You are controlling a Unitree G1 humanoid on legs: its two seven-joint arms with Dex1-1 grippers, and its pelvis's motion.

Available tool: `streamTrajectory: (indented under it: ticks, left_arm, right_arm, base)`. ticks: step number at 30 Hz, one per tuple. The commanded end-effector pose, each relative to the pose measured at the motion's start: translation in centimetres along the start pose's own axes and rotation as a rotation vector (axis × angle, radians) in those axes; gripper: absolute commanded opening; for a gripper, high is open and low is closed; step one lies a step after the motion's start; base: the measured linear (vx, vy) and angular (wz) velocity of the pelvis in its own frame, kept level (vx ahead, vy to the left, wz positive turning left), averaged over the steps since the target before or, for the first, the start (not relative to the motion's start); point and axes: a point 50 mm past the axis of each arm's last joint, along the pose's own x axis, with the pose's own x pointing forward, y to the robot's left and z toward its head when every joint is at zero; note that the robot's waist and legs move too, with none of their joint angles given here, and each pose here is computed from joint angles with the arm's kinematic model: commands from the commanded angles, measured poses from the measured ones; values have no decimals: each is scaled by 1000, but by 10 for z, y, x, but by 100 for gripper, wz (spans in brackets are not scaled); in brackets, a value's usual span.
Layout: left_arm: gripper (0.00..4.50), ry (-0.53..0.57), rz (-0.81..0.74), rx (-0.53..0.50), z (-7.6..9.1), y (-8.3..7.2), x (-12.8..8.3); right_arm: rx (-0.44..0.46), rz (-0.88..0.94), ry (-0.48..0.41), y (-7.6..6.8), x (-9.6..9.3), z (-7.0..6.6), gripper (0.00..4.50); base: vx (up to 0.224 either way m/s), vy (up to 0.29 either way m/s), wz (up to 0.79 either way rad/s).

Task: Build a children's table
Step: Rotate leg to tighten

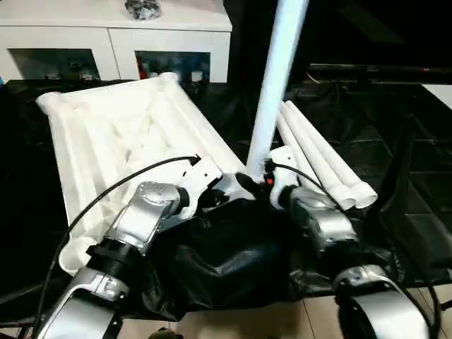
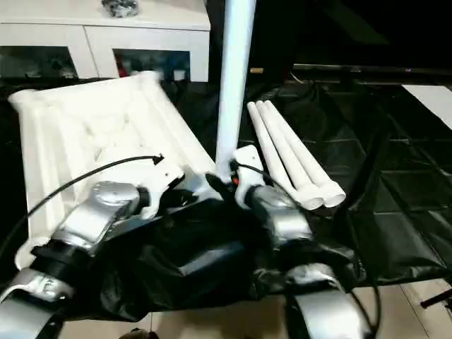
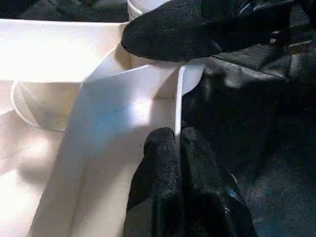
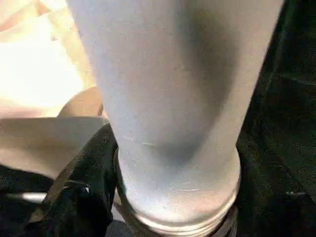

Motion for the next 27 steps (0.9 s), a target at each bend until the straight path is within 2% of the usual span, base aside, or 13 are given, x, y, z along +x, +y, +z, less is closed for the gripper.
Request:
streamTrajectory:
  ticks: [1, 2, 3, 6, 8, 12, 18, 22, 27]
  left_arm:
    - [0, -106, -12, 21, 21, -8, 5]
    - [0, -107, -16, 22, 21, -9, 5]
    - [0, -107, -16, 22, 21, -9, 5]
    - [0, -109, -84, 49, 17, -10, -2]
    - [0, -112, -134, 69, 14, -10, -7]
    - [0, -99, -221, 102, 8, -11, -16]
    - [0, -38, -345, 145, -3, -8, -32]
    - [0, -17, -397, 158, -6, -8, -36]
    - [0, -10, -409, 164, -7, -8, -38]
  right_arm:
    - [18, 109, 74, 26, 8, -19, 284]
    - [26, 109, 72, 26, 8, -18, 284]
    - [26, 109, 72, 26, 8, -18, 337]
    - [-12, 202, 60, 20, 3, -14, 354]
    - [-42, 267, 61, 16, -2, -12, 384]
    - [-89, 406, 72, 7, -16, -10, 384]
    - [-151, 627, 133, -5, -43, -9, 384]
    - [-162, 662, 144, -7, -47, -8, 384]
    - [-157, 666, 136, -6, -47, -8, 334]
  base:
    - [0, 0, 0]
    - [0, 0, 0]
    - [0, 0, 0]
    - [0, 0, 0]
    - [0, 0, 0]
    - [0, 0, 0]
    - [0, 0, 0]
    - [0, 0, 0]
    - [0, 0, 0]
